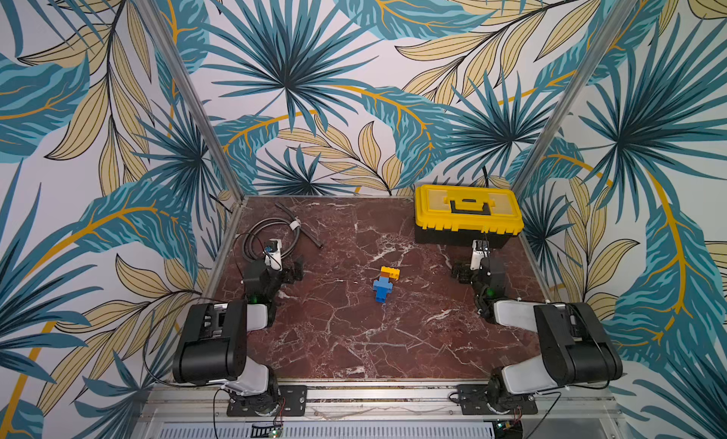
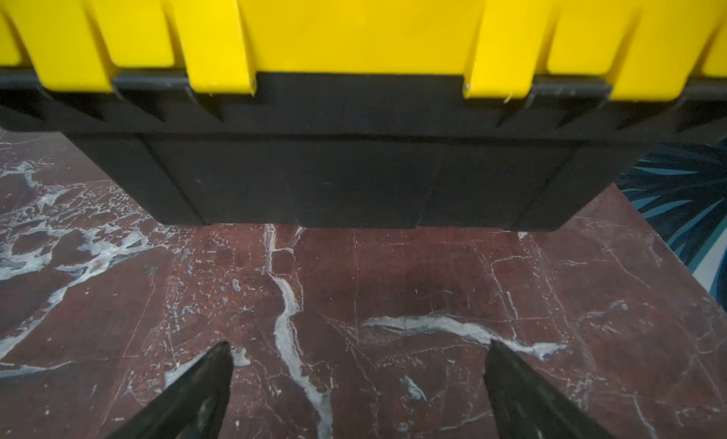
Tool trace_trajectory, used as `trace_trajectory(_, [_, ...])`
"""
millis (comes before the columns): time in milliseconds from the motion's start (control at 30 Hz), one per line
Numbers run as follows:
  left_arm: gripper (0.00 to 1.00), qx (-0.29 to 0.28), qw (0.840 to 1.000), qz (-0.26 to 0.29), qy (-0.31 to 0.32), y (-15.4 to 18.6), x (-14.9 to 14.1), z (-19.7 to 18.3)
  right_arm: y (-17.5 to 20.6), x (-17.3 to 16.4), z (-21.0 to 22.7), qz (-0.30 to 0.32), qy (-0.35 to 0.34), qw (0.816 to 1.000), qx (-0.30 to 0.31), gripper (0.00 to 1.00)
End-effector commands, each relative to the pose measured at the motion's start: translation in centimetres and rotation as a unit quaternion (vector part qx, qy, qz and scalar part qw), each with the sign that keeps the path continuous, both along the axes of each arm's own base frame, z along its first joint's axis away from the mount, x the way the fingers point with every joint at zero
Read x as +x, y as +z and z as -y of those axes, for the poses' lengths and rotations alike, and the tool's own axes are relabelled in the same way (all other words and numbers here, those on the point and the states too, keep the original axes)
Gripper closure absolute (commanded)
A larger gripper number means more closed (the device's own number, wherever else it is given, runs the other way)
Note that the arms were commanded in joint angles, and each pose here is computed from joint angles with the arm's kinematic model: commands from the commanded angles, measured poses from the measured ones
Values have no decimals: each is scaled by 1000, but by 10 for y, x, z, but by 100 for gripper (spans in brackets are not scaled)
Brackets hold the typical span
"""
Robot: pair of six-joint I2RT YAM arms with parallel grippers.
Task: Assemble the letter f with lego
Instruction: Reset both arms
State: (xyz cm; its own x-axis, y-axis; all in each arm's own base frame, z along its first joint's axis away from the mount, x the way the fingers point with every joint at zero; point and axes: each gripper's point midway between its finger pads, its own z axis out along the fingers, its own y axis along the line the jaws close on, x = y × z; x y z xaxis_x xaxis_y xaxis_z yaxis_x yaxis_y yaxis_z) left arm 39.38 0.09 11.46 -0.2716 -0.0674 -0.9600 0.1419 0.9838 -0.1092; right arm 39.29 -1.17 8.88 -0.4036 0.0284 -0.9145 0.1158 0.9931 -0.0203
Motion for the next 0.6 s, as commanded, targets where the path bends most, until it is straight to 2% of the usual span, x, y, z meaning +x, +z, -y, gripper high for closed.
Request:
trace_trajectory(0, [1,-1,1000,11,2,5,2,-3,21,6,1,45,0,999,1,1])
trace_trajectory(567, [1,3,1000,10,0,4,3,-1,21,7,1,44,-2,999,-1,1])
